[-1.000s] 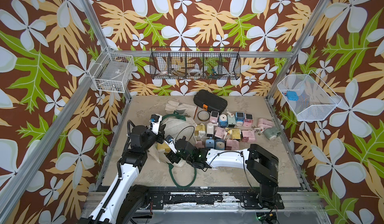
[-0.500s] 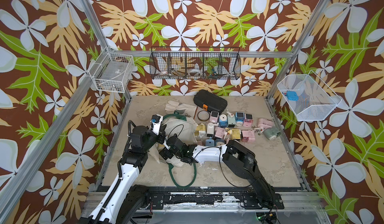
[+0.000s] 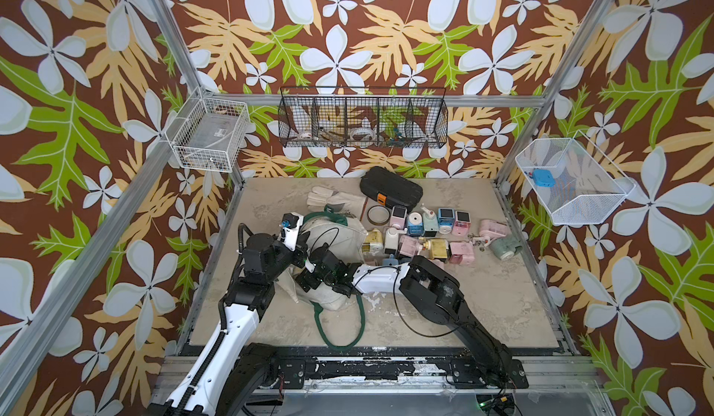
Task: Take out the pencil sharpeners from the tote bags
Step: Pick up the pencil sharpener from the canvas bag.
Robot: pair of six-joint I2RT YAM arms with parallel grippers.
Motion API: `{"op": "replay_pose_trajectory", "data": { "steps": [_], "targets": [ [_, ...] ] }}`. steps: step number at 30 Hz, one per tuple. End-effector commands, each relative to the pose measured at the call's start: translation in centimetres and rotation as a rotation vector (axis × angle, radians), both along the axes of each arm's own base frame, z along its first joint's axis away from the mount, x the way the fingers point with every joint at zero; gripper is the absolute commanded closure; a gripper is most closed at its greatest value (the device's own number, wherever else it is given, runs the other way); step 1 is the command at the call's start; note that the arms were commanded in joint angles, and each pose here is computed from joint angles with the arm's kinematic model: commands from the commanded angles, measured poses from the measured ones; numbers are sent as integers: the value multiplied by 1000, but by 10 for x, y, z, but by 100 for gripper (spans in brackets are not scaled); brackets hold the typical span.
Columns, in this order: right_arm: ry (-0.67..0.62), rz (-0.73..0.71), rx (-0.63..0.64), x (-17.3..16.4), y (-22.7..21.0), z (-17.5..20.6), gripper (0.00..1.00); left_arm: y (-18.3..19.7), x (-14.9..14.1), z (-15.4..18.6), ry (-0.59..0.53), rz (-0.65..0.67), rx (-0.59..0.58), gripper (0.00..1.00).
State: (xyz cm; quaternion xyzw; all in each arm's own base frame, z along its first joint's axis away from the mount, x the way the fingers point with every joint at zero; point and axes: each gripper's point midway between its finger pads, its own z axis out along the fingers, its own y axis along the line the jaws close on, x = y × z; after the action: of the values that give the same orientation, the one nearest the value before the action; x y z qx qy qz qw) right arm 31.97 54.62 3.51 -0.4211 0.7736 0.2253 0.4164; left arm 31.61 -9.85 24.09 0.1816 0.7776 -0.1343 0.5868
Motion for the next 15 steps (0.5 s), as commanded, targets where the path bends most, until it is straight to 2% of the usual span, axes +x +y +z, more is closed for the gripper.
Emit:
{"op": "replay_pose_trajectory", "data": {
  "steps": [1,6,15],
  "targets": [
    [62,44,-56,-16,-9,-21,9,-5,-1,6,-19,-27,-13,100],
    [68,55,-58,-20,-13,-15,28,-5,-1,5,-19,-26,-11,100],
    [49,49,-36,-29,-32,6,40,-3,0,4,-15,-19,-5,100]
  ]
}}
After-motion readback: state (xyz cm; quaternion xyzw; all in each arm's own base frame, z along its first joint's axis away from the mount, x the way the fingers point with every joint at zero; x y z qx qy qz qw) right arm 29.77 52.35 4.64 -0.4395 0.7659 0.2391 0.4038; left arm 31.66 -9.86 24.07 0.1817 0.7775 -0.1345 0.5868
